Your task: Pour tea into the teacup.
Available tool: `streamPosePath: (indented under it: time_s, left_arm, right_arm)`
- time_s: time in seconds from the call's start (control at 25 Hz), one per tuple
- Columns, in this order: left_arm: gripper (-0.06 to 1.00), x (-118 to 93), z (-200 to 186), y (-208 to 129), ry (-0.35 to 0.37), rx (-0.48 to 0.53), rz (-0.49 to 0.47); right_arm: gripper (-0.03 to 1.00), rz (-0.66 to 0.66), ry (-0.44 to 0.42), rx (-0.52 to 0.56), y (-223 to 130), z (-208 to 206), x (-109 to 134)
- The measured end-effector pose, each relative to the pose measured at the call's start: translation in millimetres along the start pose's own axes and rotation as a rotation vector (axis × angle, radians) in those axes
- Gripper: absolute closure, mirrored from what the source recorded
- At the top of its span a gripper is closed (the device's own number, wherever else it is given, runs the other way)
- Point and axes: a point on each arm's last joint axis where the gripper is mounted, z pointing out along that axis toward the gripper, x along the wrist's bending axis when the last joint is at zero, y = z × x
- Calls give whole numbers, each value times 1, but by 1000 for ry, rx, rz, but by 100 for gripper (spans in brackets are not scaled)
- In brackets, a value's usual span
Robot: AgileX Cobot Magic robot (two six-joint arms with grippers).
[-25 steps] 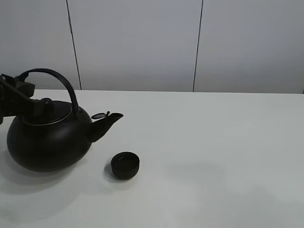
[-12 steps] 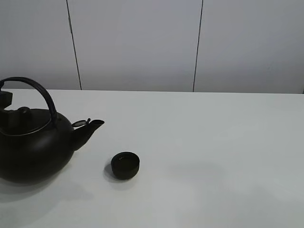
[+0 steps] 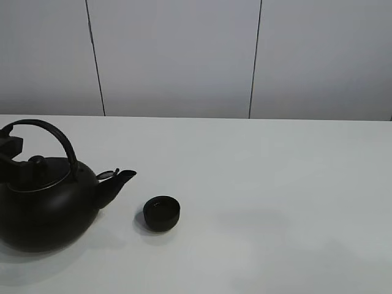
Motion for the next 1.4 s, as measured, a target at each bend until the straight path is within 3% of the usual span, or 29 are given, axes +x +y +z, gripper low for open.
streamPosePath:
  time_s: [0.24,0.48,0.8,0.92,1.12,1.4]
  left_arm:
    - [83,0,0,0,4,0,-24]
    - [71,1,-3,0,7,-23,-71]
    - [69,3,-33,-12,9,17,-77]
    - [69,7,-45,-13,47,18,-97]
    - [69,20,-51,-13,156,16,-185]
    - [69,43,-26,-10,160,137,-351]
  right_arm:
    - [55,0,0,0,0,0,0]
    - [55,0,0,0,0,0,0]
    - [55,0,0,0,0,0,0]
    - [55,0,0,0,0,0,0]
    - [55,0,0,0,0,0,0]
    - [55,0,0,0,0,0,0]
